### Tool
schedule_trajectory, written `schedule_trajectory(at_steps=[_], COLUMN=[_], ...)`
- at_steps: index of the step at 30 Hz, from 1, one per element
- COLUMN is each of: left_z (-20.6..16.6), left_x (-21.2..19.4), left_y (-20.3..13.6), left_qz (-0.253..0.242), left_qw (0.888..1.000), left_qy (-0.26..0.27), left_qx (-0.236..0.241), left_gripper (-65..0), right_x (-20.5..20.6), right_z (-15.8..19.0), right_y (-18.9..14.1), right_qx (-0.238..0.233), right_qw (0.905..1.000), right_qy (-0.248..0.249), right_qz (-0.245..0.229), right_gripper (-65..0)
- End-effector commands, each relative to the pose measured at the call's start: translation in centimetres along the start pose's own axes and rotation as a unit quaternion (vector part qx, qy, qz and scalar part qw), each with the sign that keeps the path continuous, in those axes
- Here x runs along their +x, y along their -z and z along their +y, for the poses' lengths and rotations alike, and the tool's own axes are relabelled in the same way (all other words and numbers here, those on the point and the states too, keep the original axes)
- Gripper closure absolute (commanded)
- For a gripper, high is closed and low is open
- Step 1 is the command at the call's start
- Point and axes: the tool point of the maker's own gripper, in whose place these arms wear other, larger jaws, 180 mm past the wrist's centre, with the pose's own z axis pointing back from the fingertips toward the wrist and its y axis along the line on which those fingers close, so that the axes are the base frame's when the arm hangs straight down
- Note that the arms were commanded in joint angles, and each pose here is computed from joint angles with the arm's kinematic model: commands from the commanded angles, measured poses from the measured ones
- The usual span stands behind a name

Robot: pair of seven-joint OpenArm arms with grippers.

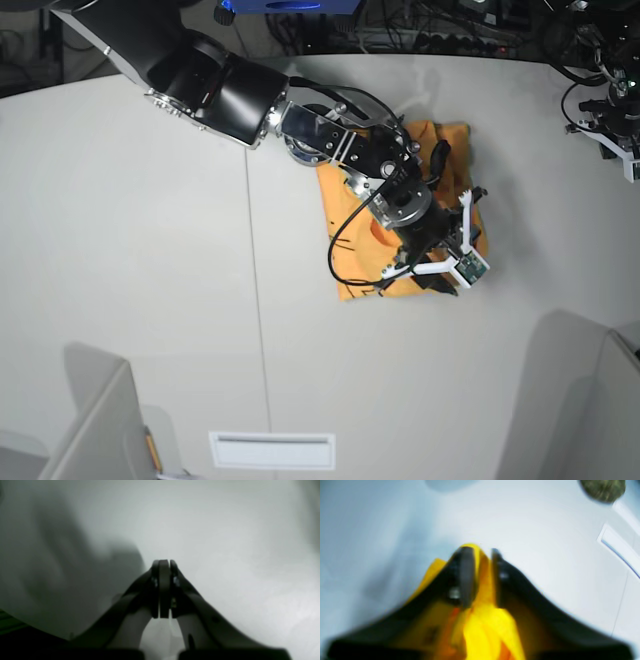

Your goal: Fold the T-shirt properly

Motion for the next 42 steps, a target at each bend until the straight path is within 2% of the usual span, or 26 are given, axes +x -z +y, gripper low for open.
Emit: schedule_trajectory(at_steps=[1,3,4,5,8,11,13,15,17,20,23,25,34,37,42], left_z=[0.7,0.7,0.7,0.8,0.8,0.9,0.9,0.8,0.8,0.8,1.1,1.3,0.7,0.7,0.7], left_x=[1.4,1.4,1.5,1.5,1.4,1.4,1.4,1.3,1.4,1.2,1.0,0.5,1.7,1.7,1.3], left_y=[-0.3,-0.3,-0.3,-0.3,-0.4,-0.4,-0.4,-0.4,-0.3,-0.4,-0.5,-0.6,-1.1,-1.0,-0.9], left_qz=[-0.02,-0.02,-0.021,-0.02,-0.02,-0.019,-0.019,-0.019,-0.02,-0.018,-0.016,-0.011,-0.027,-0.028,-0.022], left_qw=[1.0,1.0,1.0,1.0,1.0,1.0,1.0,1.0,1.0,1.0,1.0,1.0,0.999,0.999,1.0], left_qy=[0.007,0.007,0.007,0.008,0.008,0.009,0.009,0.008,0.007,0.007,0.007,0.01,0.02,0.019,0.018], left_qx=[0.008,0.008,0.008,0.008,0.009,0.009,0.009,0.009,0.008,0.008,0.011,0.013,0.011,0.011,0.01], left_gripper=[0.0,0.0,0.0,0.0,0.0,0.0,0.0,0.0,0.0,0.0,0.0,0.0,0.0,0.0,0.0], right_x=[3.3,4.2,4.4,4.6,2.2,2.1,1.9,0.4,-0.1,-0.6,-3.3,-4.3,-9.1,-10.9,-11.4], right_z=[-0.3,-0.2,-0.2,-0.1,-0.4,-0.5,-0.3,0.0,0.4,-0.8,-2.0,-2.2,-0.4,0.8,2.7], right_y=[-0.1,-0.6,-0.9,-1.4,-2.8,-4.8,-5.2,-4.5,-3.7,-3.6,-4.0,-4.3,-5.3,-4.8,-3.6], right_qx=[-0.006,-0.004,-0.002,0.001,0.003,0.001,0.004,0.007,0.008,-0.007,-0.017,-0.019,-0.008,0.007,0.034], right_qw=[0.9988,0.9982,0.9984,0.9989,0.9992,0.9985,0.9982,0.996,0.9948,0.9929,0.9859,0.9829,0.9701,0.9642,0.9674], right_qy=[0.0,0.005,0.009,0.013,0.014,0.013,0.014,0.015,0.019,0.04,0.04,0.038,0.049,0.03,0.012], right_qz=[-0.048,-0.059,-0.056,-0.046,0.038,0.053,0.059,0.087,0.1,0.112,0.161,0.179,0.238,0.263,0.25], right_gripper=[-25.7,-30.8,-30.8,-30.2,-26.9,-26.0,-29.6,-33.9,-34.5,-29.3,-14.9,-0.9,0.0,0.0,0.0])
